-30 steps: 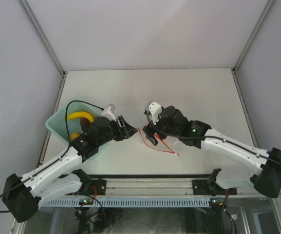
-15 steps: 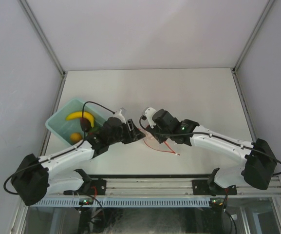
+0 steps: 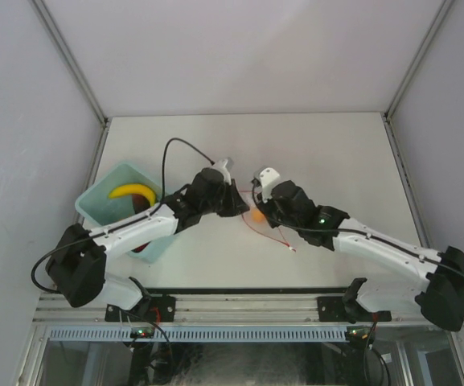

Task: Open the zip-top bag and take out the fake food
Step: Pick up the fake fruit from the zipper food storage bag.

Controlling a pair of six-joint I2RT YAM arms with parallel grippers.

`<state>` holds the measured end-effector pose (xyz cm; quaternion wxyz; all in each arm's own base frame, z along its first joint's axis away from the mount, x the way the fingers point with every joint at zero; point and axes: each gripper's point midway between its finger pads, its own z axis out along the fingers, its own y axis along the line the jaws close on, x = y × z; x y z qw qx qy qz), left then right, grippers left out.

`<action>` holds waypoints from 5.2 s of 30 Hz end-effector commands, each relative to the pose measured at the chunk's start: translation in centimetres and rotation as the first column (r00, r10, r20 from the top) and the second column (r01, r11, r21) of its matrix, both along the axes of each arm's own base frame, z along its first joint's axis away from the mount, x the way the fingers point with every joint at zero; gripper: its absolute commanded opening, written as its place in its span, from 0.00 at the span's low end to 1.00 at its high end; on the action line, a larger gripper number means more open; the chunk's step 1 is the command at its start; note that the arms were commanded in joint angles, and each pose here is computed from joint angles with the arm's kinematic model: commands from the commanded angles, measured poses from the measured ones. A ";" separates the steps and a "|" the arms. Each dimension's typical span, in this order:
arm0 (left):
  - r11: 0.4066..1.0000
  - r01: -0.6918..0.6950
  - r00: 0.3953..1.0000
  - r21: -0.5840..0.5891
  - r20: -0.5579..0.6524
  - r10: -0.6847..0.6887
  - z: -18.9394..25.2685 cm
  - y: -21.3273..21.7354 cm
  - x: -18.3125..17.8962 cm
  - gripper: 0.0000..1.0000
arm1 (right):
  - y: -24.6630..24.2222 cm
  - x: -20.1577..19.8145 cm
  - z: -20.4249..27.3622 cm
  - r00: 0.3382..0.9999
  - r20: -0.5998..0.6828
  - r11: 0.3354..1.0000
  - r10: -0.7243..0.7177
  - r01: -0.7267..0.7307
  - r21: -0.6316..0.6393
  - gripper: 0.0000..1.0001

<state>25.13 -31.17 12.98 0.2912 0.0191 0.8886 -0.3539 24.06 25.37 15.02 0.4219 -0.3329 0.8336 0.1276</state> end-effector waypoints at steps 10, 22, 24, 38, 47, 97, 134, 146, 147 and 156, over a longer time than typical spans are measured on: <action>0.986 0.093 0.842 0.141 0.517 -0.153 12.9 -1.7 6.7 0.00 | -9.0 2.7 10.5 0.868 0.251 0.827 -0.428 0.265 0.496 0.00; 0.931 -0.036 0.931 0.363 0.351 -0.101 2.4 3.2 7.2 0.16 | -2.1 1.6 2.8 0.981 0.024 0.873 -0.191 0.158 0.461 0.00; 0.933 -0.053 0.944 0.356 0.323 -0.069 1.7 4.2 7.0 0.33 | -1.6 1.3 2.3 0.987 0.007 0.876 -0.162 0.140 0.462 0.00; 0.999 0.037 0.945 -0.039 0.328 -0.022 8.7 6.0 -1.1 0.50 | 0.1 0.8 2.4 0.995 -0.013 0.864 -0.098 0.091 0.496 0.00; 0.921 0.257 0.942 -0.293 0.287 -0.172 11.9 0.9 -5.2 0.25 | 0.7 0.8 2.0 0.996 -0.036 0.857 -0.084 0.091 0.506 0.00; 0.965 0.252 0.947 0.070 0.188 -0.261 -4.0 -2.6 1.1 0.37 | -2.1 11.8 -3.8 0.906 -0.418 0.871 -0.067 0.257 0.419 0.50; 0.954 0.219 0.865 0.204 0.412 -0.287 -4.8 -2.2 7.3 0.79 | -3.2 9.2 -7.5 0.836 -0.547 0.912 -0.038 0.253 0.322 0.14; 0.939 0.248 0.814 0.239 0.474 -0.336 -5.1 -2.9 8.2 0.79 | -4.7 14.5 -4.1 0.886 -0.448 0.857 -0.124 0.323 0.402 0.34; 0.939 0.251 0.813 0.237 0.474 -0.337 -5.1 -3.0 8.3 0.79 | -4.7 14.8 -4.2 0.883 -0.453 0.858 -0.127 0.327 0.397 0.34; 0.937 0.264 0.807 0.230 0.480 -0.346 -5.1 -3.9 9.0 0.79 | -3.8 15.7 -7.4 0.841 -0.530 0.891 -0.111 0.321 0.322 0.21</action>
